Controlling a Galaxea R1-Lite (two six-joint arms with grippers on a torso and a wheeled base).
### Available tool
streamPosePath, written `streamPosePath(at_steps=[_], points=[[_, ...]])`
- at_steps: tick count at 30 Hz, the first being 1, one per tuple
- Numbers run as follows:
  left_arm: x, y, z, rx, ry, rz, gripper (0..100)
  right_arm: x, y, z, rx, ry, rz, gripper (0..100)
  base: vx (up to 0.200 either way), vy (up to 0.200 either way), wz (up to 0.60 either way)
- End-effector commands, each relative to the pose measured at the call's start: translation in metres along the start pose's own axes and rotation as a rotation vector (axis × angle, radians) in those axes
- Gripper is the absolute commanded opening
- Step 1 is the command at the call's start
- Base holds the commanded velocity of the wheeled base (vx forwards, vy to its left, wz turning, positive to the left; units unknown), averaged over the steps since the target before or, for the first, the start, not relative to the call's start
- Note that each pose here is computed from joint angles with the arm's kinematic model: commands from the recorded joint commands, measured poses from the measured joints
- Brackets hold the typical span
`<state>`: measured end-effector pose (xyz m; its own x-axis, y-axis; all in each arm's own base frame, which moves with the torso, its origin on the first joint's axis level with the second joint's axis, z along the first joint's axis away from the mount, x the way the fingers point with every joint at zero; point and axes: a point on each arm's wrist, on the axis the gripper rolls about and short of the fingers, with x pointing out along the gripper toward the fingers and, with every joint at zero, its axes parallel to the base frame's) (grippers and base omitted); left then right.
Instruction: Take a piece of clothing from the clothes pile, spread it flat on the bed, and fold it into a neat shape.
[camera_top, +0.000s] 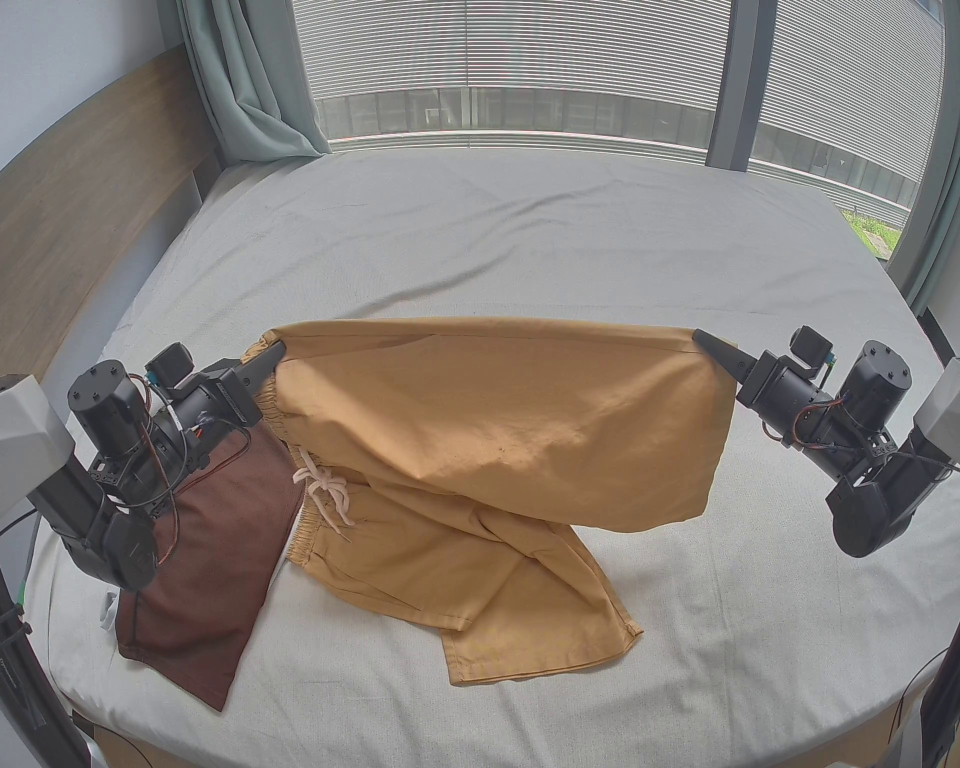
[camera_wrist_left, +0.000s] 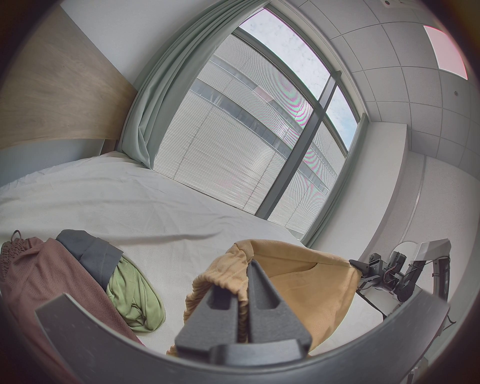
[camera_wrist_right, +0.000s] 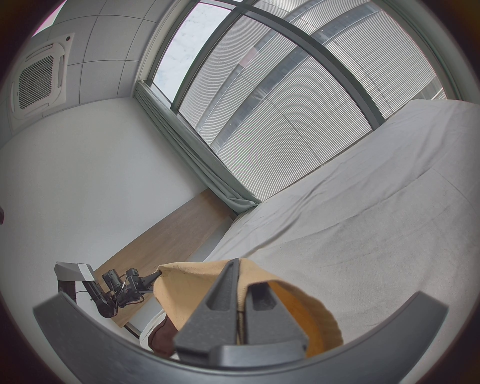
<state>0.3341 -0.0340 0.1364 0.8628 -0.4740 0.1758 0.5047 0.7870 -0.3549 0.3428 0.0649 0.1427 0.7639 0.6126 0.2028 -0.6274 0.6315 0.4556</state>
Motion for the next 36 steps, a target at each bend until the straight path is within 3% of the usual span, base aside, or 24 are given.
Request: streamPosePath(at_steps=[1, 36], points=[[0.008, 0.006, -0.009, -0.007, 0.014, 0.0, 0, 0.007, -0.013, -0.011, 0.013, 0.02, -0.013, 0, 0.0, 0.0, 0.0], [0.077, 0.057, -0.046, -0.064, -0.085, 0.045, 0, 0.072, -0.083, -0.039, -0.04, -0.059, 0.019, 0, 0.0, 0.0, 0.0]])
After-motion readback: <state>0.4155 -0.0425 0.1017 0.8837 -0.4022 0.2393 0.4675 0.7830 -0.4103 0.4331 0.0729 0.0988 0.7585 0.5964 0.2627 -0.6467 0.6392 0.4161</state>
